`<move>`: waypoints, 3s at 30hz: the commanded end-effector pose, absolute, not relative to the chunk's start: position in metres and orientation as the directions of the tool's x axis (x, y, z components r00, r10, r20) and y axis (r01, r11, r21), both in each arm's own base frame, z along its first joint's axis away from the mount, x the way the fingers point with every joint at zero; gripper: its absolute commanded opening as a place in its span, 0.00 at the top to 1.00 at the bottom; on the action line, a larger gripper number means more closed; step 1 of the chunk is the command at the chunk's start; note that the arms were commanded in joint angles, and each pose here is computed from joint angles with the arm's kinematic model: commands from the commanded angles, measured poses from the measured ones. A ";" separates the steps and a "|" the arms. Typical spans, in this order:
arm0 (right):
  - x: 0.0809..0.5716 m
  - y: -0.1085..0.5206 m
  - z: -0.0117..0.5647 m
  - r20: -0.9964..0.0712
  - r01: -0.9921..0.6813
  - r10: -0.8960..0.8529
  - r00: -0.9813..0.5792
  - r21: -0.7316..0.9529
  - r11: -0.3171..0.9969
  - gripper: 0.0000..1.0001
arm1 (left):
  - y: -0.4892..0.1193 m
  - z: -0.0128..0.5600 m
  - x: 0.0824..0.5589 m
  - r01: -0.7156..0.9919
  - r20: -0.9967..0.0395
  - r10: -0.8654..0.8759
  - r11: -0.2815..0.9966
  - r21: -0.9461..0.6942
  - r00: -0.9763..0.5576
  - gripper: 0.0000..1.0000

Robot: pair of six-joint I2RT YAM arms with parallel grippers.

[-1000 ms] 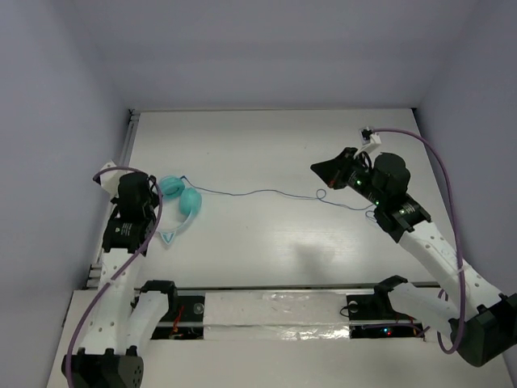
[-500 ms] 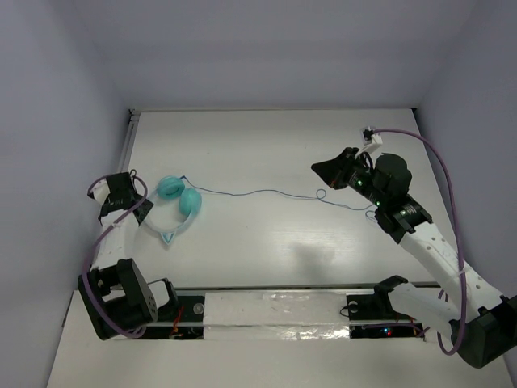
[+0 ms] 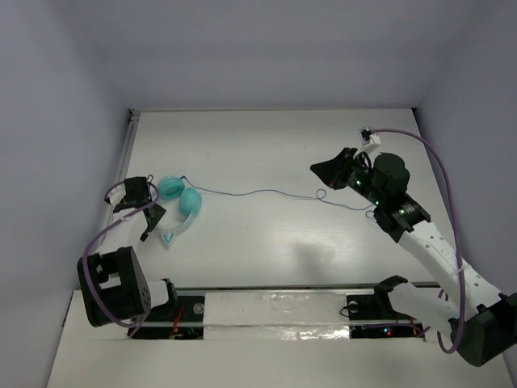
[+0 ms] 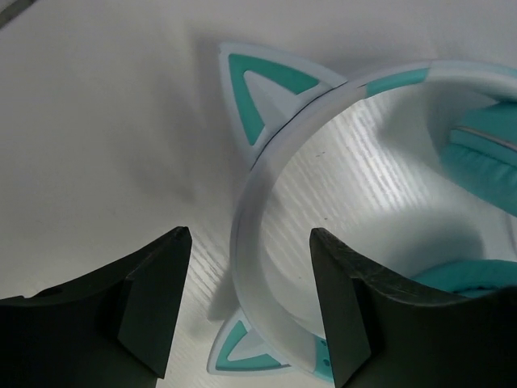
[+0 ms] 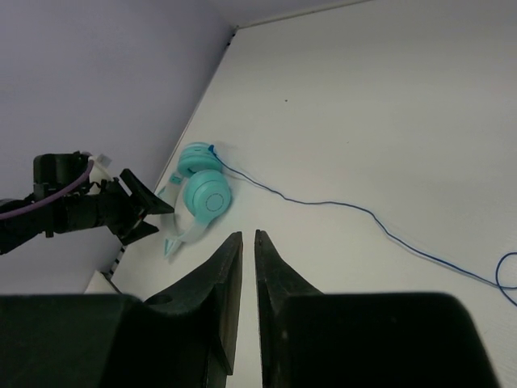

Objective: Wrap the headphones

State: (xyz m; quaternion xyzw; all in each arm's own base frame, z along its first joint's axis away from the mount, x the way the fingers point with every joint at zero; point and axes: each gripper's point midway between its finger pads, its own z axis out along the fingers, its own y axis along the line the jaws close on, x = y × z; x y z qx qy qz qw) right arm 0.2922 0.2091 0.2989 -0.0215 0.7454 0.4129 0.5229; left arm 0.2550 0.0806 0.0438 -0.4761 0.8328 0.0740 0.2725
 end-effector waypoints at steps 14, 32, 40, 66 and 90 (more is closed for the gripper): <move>0.289 0.215 0.309 -0.802 -0.504 0.406 -0.439 0.593 0.627 0.82 | 0.085 0.002 0.267 -0.888 -0.506 -0.808 0.430 -0.159 -0.301 0.60; 0.292 0.213 0.307 -0.800 -0.490 0.417 -0.430 0.596 0.636 0.82 | 0.067 0.039 0.344 -0.706 -0.547 -0.663 0.687 -0.172 -0.511 1.00; 0.298 0.208 0.304 -0.805 -0.466 0.426 -0.414 0.589 0.660 0.84 | 0.008 0.127 0.401 -0.368 -0.658 -0.422 0.901 -0.230 -0.623 1.00; 0.356 0.262 0.243 -0.946 -0.727 0.143 -0.292 0.316 0.610 0.14 | -0.179 0.408 0.402 0.562 -0.885 -0.165 0.718 -0.411 -0.436 1.00; 0.372 0.276 0.190 -0.924 -0.725 0.179 -0.337 0.376 0.577 0.30 | -0.157 0.483 0.410 0.580 -0.863 -0.327 0.641 -0.503 -0.386 1.00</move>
